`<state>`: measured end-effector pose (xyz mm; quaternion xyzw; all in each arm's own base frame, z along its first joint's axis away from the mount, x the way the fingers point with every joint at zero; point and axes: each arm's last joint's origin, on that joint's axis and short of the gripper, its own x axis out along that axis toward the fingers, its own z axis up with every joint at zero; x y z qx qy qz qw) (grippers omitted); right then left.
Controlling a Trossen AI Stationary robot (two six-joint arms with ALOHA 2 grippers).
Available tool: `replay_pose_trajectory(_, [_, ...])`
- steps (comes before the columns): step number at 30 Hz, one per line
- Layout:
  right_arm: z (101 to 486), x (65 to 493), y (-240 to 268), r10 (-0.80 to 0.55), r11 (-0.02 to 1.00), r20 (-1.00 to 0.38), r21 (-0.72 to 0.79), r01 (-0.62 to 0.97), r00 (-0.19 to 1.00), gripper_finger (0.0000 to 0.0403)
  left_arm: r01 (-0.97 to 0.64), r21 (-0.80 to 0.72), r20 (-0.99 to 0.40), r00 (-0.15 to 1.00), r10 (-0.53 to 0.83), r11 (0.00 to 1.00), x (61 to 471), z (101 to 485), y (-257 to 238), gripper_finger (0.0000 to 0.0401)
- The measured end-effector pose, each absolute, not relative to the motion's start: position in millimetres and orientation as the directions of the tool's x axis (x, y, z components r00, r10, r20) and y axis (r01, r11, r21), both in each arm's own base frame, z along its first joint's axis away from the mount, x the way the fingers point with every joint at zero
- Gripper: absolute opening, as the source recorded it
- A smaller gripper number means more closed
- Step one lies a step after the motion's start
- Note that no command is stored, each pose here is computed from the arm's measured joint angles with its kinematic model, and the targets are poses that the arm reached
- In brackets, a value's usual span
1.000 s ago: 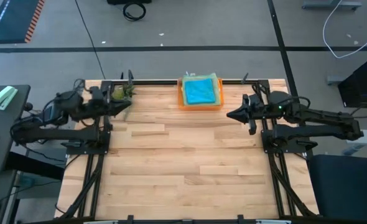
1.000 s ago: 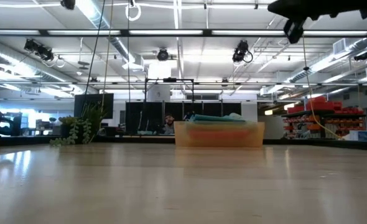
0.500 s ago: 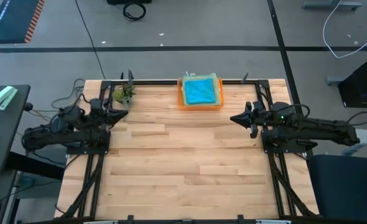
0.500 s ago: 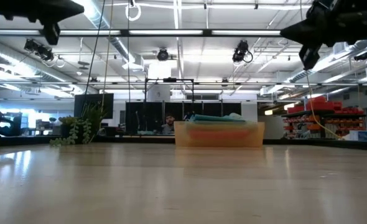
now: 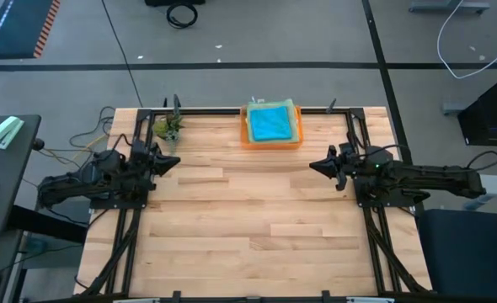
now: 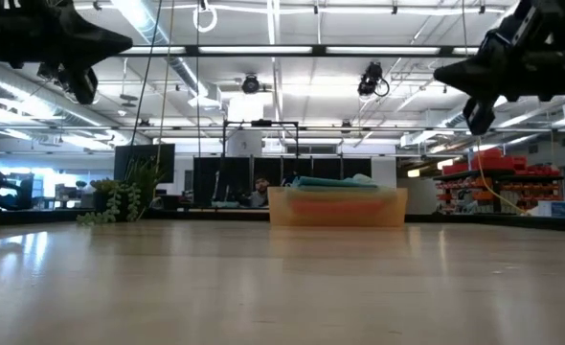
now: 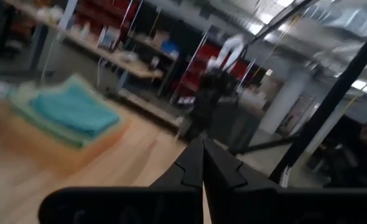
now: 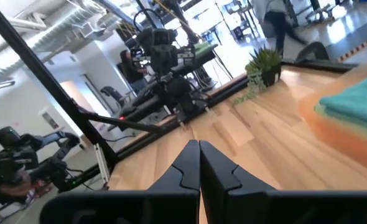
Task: Fold microfiber towels
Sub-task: Return to Home Position
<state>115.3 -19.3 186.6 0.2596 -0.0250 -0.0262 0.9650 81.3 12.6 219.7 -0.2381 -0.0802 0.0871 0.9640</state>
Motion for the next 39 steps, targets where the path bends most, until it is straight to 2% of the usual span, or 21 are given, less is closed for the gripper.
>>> replay_pose_trajectory(4, [182,115,-19,-0.061,0.857,0.022,0.514,0.041,0.998,0.0005,-0.18,-0.483,0.004,0.978,0.207,0.857,82,208,13,0.0005])
replay_pose_trajectory(9, [182,115,-21,-0.112,0.862,0.022,0.5,0.086,0.993,0.0005,-0.167,-0.48,0.009,0.981,0.195,0.861,82,209,12,0.0011])
replay_pose_trajectory(19, [181,114,-25,-0.249,0.845,0.007,0.491,0.214,0.968,0.0005,-0.185,-0.374,-0.016,0.981,0.193,0.909,83,207,12,0.0012])
replay_pose_trajectory(21, [177,114,-25,-0.267,0.863,-0.029,0.439,0.252,0.963,0.0005,-0.193,-0.361,-0.036,0.98,0.193,0.912,83,205,12,0.0011])
replay_pose_trajectory(25, [169,114,-22,-0.17,0.946,-0.11,0.259,0.194,0.979,0.0009,-0.218,-0.314,-0.111,0.975,0.193,0.924,82,198,12,0.0005])
replay_pose_trajectory(28, [167,114,-22,-0.166,0.962,-0.138,0.197,0.191,0.977,0.0011,-0.24,-0.305,-0.179,0.965,0.192,0.922,81,191,12,0.0013])
replay_pose_trajectory(33, [166,114,-23,-0.178,0.956,-0.142,0.211,0.205,0.974,0.0012,-0.253,-0.325,-0.198,0.96,0.196,0.911,81,189,12,0.0047])
replay_pose_trajectory(39, [166,114,-23,-0.178,0.952,-0.144,0.226,0.207,0.973,0.0013,-0.253,-0.326,-0.196,0.961,0.197,0.911,81,189,12,0.0064])
